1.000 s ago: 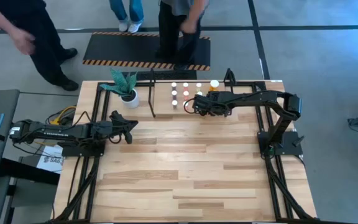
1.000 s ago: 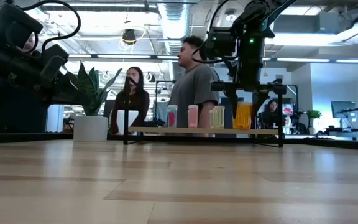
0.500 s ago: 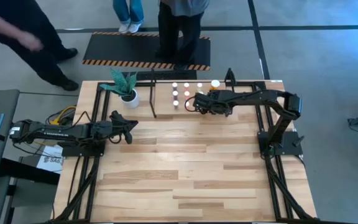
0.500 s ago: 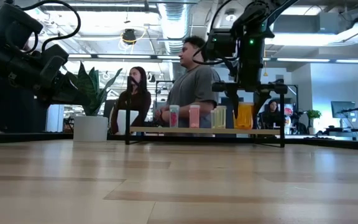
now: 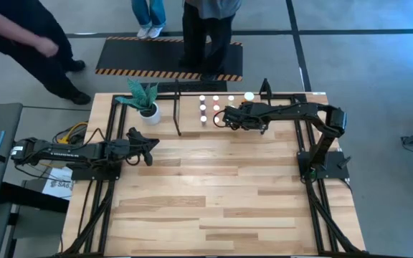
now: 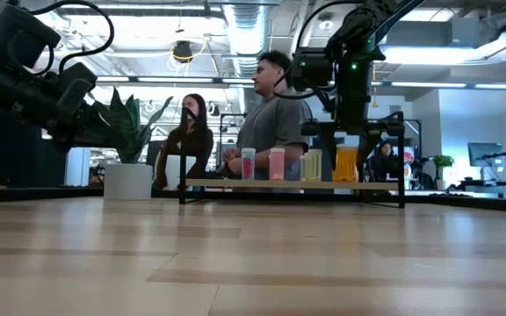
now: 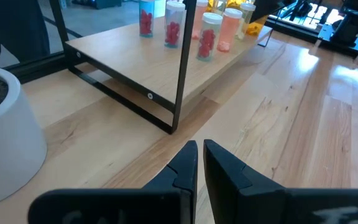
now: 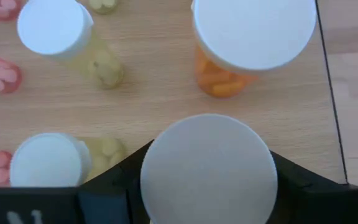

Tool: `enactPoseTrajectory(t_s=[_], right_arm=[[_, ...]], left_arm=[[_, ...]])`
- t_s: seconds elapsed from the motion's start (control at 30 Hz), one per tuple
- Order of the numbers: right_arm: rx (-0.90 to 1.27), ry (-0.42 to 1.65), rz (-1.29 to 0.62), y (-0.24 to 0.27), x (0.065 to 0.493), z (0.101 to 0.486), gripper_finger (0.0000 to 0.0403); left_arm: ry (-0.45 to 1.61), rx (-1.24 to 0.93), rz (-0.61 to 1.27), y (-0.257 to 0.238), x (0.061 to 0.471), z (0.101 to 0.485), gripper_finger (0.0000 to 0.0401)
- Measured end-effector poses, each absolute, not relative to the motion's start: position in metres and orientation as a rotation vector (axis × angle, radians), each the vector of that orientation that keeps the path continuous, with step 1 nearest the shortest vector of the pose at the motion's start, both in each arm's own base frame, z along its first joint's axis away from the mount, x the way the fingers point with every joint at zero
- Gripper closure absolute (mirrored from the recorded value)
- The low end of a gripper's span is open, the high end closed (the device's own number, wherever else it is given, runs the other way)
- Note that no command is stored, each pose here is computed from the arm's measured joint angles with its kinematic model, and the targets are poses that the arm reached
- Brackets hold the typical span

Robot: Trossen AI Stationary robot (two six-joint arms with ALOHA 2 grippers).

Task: Pick and place medicine bottles onto shelf by color
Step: Put the orange pill bottle on the shelf

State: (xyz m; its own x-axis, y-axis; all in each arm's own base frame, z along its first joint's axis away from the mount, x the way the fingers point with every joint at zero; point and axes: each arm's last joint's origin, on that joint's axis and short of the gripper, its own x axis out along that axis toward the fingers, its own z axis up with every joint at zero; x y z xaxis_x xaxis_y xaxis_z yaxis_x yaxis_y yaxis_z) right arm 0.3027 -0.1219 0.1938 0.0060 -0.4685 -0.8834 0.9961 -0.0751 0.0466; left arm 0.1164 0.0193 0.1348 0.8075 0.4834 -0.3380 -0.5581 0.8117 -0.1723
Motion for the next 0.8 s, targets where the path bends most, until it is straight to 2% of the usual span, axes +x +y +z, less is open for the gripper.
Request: enactPoseTrajectory(t_s=[0.8], right_arm=[[0.904, 0.761, -1.463, -0.1242, 0.3019, 0.1941, 0.0152]], left_arm=[[0.287, -0.271, 0.564, 0.0194, 0.1164, 0.1347, 0.0388]])
